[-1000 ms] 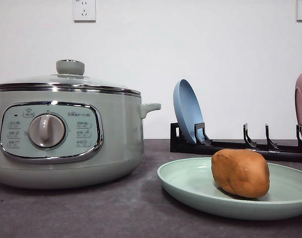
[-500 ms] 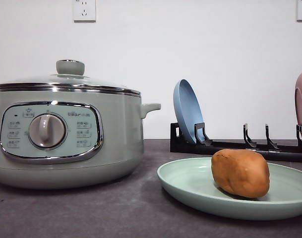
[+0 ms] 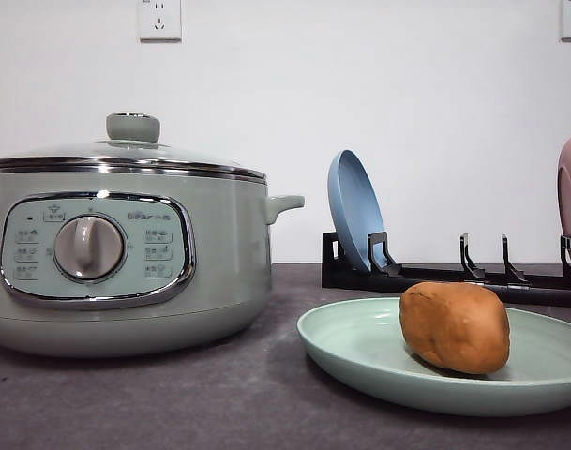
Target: Transfer potato from steamer to green plate
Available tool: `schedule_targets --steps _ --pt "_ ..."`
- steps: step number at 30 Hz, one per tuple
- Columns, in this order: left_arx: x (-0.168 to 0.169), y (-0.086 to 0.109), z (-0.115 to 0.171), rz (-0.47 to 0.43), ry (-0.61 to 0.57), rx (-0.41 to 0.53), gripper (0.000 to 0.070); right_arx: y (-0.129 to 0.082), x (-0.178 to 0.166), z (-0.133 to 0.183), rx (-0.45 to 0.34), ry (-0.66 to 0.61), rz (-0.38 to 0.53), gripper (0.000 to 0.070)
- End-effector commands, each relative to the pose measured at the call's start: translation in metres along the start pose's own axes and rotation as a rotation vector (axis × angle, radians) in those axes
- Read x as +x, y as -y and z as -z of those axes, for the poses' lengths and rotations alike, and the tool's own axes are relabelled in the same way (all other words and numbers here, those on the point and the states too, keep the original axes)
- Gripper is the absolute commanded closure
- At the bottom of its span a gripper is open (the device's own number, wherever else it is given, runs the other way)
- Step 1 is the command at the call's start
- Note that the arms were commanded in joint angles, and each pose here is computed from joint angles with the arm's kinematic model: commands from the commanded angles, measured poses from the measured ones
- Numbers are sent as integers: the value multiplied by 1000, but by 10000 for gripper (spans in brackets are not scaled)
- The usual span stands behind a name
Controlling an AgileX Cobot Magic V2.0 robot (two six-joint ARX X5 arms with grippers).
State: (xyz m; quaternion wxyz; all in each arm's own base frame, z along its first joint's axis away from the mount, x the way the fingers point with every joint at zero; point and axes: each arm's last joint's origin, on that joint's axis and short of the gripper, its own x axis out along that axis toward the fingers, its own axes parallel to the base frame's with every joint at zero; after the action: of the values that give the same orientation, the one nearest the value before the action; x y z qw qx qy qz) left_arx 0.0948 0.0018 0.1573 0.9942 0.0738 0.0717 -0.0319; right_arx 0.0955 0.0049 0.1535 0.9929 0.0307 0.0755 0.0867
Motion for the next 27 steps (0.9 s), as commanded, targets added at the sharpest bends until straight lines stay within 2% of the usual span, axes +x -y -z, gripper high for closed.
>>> schedule_targets --steps 1,27 --pt "2 1 7 0 -26 1 690 0 0 1 -3 -2 -1 699" --pt "2 1 7 0 -26 1 690 0 0 1 -3 -2 -1 700"
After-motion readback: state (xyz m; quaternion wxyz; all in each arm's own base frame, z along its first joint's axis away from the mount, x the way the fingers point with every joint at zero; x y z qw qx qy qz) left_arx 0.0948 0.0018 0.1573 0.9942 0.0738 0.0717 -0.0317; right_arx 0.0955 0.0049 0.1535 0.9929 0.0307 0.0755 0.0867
